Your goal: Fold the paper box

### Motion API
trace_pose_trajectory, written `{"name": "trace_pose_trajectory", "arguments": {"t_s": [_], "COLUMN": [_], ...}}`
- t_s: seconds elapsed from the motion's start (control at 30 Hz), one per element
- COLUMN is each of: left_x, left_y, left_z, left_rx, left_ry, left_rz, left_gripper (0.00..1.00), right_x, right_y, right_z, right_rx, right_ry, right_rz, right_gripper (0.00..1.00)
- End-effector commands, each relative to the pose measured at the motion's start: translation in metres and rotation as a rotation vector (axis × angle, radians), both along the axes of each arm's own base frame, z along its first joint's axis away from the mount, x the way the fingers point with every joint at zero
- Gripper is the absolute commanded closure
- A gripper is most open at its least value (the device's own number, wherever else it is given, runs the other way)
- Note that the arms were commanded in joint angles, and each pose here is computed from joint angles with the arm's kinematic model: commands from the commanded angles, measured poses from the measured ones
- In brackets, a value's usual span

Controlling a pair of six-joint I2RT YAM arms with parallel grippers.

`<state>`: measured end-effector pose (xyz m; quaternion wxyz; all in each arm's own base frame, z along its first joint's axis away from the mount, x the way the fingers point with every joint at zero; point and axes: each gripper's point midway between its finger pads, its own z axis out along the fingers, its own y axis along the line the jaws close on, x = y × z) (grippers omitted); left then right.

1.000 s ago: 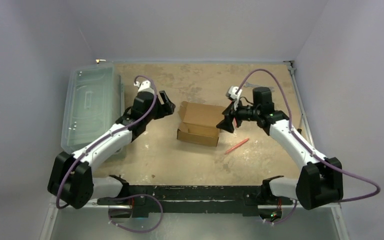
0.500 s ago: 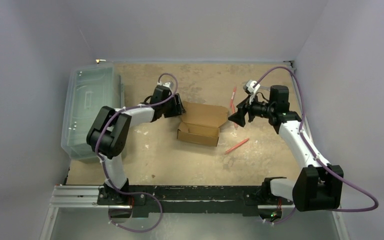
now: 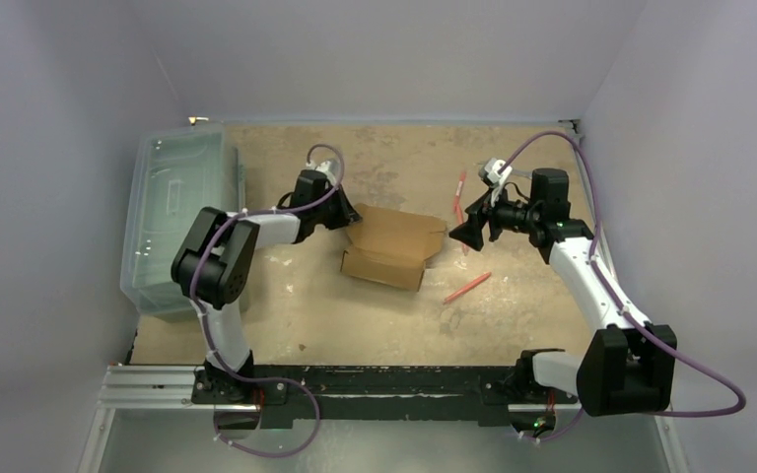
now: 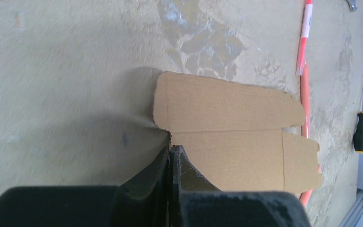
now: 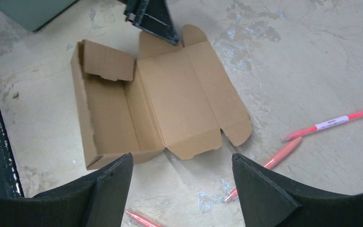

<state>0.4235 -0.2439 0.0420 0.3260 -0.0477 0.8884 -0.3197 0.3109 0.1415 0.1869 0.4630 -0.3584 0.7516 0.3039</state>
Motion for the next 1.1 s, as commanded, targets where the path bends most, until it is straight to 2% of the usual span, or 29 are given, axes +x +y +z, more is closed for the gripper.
{"name": "trace_pose_trajectory", "arguments": {"t_s": [0.0, 0.23, 0.33, 0.5, 0.67, 0.9, 1.07], "left_x": [0.004, -0.056, -0.08, -0.109, -0.126, -0.13, -0.125], "left_y": [0.016, 0.062, 0.073, 0.082, 0.092, 0.083, 0.067], "left_z": [0.076, 0.14, 0.153, 0.159, 0.158, 0.164, 0.18], "left_rx": [-0.041, -0.129, -0.153, -0.126, -0.103, -0.131, -0.18], "left_ry": [-0.282, -0.655, -0.76, -0.871, -0.942, -1.017, -1.098], "left_rz": [0.065, 0.208, 0.235, 0.259, 0.287, 0.273, 0.232], "left_gripper": [1.0, 1.0, 1.0, 1.0, 1.0, 1.0, 1.0], "right_x": [0.002, 0.007, 0.01, 0.017, 0.016, -0.006, -0.011], "right_y": [-0.001, -0.004, -0.005, -0.007, -0.003, 0.024, 0.044], "right_z": [0.001, 0.002, 0.0, 0.001, -0.005, -0.016, -0.022], "right_rx": [-0.002, -0.016, -0.028, -0.024, 0.004, 0.16, 0.226], "right_ry": [-0.007, -0.03, -0.047, -0.086, -0.059, 0.067, 0.1], "right_rz": [0.004, -0.012, -0.015, -0.047, -0.04, 0.082, 0.129], "right_gripper": [0.2, 0.2, 0.18, 0.14, 0.13, 0.14, 0.06]}}
